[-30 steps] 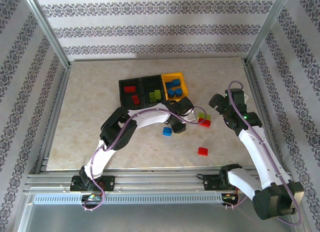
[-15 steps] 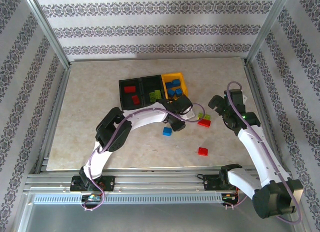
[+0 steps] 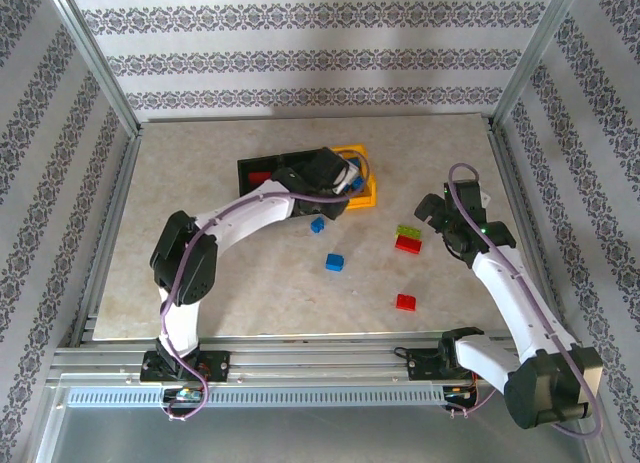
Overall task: Sort the legos into containers by color
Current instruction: Place the lego in the container.
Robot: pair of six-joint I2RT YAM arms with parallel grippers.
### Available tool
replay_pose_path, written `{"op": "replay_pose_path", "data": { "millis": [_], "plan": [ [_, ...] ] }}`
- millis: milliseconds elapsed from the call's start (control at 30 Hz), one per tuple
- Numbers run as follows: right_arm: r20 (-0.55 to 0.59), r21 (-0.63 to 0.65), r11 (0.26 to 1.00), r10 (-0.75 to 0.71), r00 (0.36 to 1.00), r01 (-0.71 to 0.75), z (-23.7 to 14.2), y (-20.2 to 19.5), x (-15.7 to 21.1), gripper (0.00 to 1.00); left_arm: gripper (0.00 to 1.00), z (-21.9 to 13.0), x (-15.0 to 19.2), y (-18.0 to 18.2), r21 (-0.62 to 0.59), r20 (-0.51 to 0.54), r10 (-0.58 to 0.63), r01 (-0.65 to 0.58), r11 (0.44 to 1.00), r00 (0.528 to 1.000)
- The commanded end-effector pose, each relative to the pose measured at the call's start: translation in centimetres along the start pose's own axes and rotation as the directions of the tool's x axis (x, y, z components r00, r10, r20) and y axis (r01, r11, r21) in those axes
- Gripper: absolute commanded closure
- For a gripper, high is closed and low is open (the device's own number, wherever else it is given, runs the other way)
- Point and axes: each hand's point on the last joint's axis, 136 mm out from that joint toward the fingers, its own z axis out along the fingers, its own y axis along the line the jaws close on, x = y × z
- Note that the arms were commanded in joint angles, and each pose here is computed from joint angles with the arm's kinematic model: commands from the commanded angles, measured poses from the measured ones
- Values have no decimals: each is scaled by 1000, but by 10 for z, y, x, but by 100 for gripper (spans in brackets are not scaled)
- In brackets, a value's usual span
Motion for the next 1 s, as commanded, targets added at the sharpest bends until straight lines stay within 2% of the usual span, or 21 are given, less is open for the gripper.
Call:
{"op": "replay_pose_path", "data": {
  "millis": [0, 233, 467, 833, 967],
  "plan": [
    [-10, 8, 1000, 18, 1000, -18, 5, -4, 4, 2, 83, 2, -10, 27, -25, 32, -136, 137, 990, 990],
    [-4, 6, 1000, 22, 1000, -22, 2, -6, 5, 2, 83, 19, -19, 78, -97, 13, -255, 255, 962, 967],
    [-7, 13, 1000, 21, 1000, -21, 3, -10, 8, 2, 83, 42, -26, 112, -197, -30, -284, 273, 942, 958],
    [-55, 41, 999, -3, 998, 5, 15, -15, 23, 2, 81, 64, -24, 128, -238, -73, -317, 292, 926, 946],
    [-76, 55, 998, -20, 997, 24, 20, -15, 30, 2, 74, 69, -19, 129, -245, -86, -326, 297, 923, 942]
  ]
}}
